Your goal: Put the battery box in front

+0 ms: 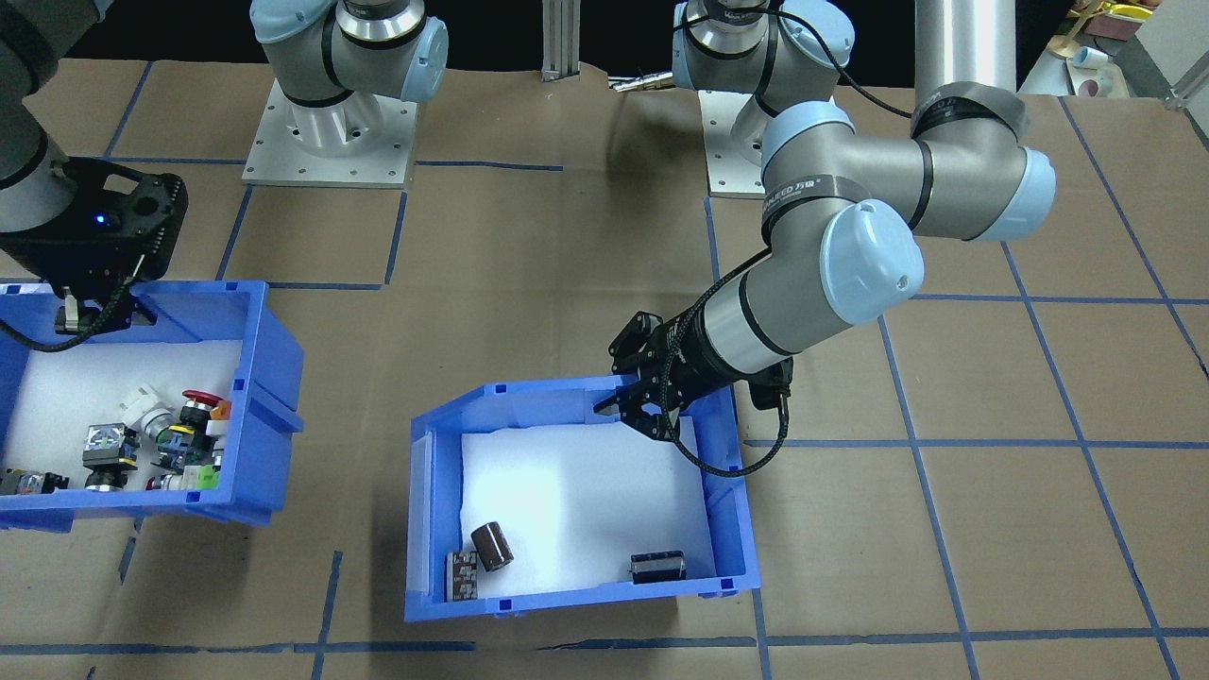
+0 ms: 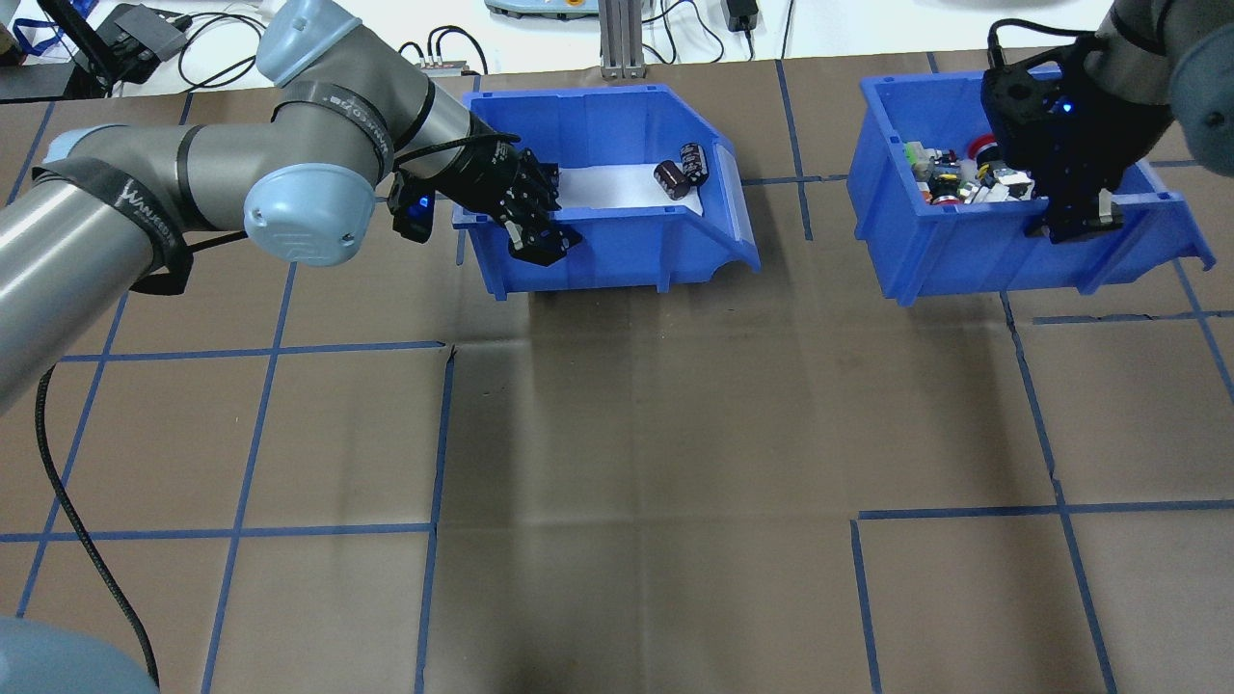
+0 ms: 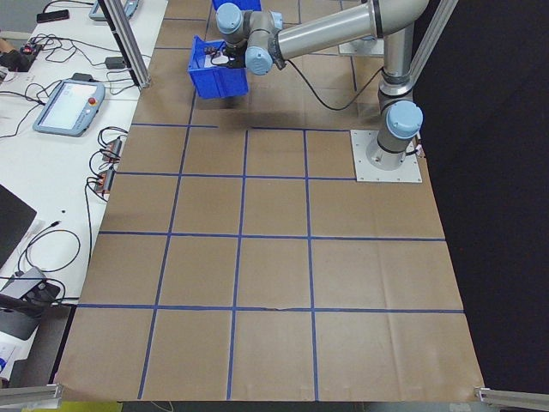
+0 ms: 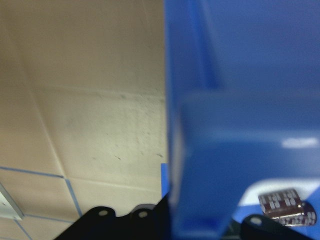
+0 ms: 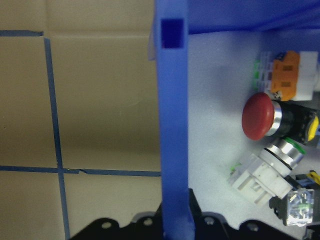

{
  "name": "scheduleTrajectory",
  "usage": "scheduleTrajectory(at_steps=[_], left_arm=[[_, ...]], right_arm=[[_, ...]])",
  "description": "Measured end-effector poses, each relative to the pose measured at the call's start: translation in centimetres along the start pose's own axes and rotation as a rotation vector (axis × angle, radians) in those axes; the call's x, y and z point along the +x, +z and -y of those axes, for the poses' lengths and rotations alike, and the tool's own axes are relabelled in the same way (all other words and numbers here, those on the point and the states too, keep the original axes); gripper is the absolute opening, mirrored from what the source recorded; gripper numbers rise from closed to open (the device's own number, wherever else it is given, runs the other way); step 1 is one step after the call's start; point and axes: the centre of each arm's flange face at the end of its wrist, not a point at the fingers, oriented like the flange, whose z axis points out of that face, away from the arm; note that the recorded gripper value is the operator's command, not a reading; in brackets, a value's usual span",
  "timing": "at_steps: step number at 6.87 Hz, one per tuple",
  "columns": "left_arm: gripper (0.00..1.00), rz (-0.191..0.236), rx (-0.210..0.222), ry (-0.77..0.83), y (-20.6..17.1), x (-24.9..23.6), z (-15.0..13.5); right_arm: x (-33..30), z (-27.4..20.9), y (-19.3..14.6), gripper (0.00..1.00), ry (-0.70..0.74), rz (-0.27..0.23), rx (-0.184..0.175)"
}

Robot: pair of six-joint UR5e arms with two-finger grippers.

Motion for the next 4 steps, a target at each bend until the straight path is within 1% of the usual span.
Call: scheduleTrajectory(at_steps=[1,2,3,4], left_arm=[[0.00,-0.050,-0.018,0.021,0.9,1.3,0.1],[0.00,-0.086,-0.028,0.041,2.0,2.3,0.5],[0.00,-0.097,-0.033,0.051,3.3,2.8,0.8],[0.04,-0.091,-0.048,0.050,4.3,2.8,1.2]], right_arm=[[-2.2,-0.3,0.5,0.04,-0.003,-0.007,-0.001],[-3.9,-0.3,1.0,0.04,-0.003,-0.024,-0.007],[-5.0,-0.2,1.4,0.04,-0.003,-0.038,-0.013],[-5.4,0.0,1.8,0.04,-0.003,-0.042,-0.014]])
